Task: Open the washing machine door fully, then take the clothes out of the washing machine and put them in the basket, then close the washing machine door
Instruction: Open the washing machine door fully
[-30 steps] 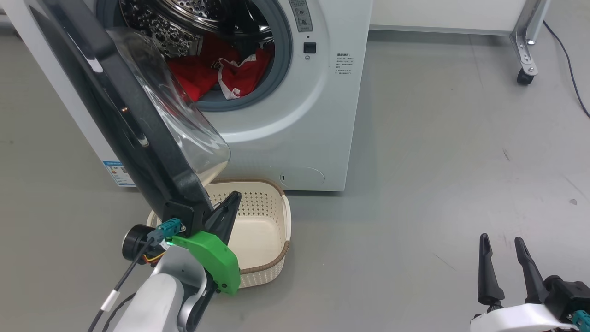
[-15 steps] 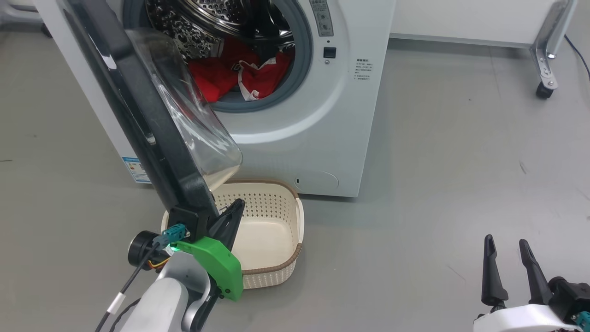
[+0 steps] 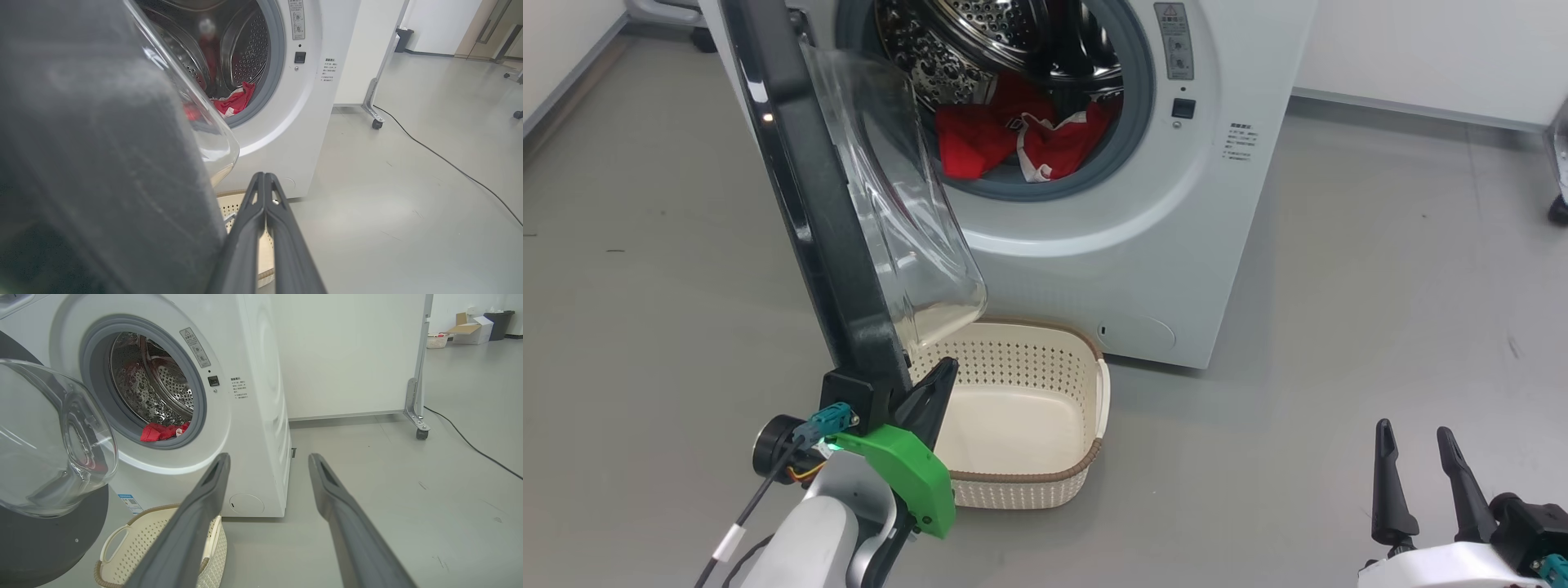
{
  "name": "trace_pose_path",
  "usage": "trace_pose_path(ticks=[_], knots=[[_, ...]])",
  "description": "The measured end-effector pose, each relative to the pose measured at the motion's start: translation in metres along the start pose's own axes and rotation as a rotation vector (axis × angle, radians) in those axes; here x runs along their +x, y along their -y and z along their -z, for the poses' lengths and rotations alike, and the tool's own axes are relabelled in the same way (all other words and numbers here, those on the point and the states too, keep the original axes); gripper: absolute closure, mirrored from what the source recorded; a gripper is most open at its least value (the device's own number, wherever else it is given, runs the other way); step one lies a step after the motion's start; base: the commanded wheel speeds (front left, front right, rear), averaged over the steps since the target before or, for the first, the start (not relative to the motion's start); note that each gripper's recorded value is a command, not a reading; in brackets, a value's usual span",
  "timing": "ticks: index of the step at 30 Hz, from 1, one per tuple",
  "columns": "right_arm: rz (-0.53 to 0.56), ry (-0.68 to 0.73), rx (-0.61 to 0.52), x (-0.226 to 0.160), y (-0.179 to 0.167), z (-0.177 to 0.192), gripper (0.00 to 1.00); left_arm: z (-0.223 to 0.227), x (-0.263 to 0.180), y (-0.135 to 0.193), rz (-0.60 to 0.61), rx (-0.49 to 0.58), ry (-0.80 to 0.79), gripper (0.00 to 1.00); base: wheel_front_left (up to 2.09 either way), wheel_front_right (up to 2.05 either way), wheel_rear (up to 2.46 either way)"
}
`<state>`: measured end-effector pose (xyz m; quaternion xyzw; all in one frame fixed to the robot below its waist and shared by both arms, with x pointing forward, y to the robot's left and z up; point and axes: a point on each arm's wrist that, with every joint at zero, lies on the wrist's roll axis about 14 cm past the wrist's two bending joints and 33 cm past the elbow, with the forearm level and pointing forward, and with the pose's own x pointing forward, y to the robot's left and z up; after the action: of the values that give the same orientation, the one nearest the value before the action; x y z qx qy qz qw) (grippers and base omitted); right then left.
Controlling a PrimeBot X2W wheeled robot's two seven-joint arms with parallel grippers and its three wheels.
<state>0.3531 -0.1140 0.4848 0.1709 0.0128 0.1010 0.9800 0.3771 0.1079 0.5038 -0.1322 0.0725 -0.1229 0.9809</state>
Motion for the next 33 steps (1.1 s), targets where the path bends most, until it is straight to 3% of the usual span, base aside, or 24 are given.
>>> trace_pose_path(ticks=[18, 33], knots=[[-0.157, -0.066, -0.001, 0.02, -0.046, 0.02, 0.0, -0.008, -0.037, -0.057, -0.195, -0.046, 0.06, 1.0, 0.0, 0.0, 0.0], [-0.249, -0.155, -0.009, 0.031, -0.068, 0.05, 0.0, -0.011, -0.068, -0.13, -0.44, -0.114, 0.112, 1.0, 0.0, 0.0, 0.0]])
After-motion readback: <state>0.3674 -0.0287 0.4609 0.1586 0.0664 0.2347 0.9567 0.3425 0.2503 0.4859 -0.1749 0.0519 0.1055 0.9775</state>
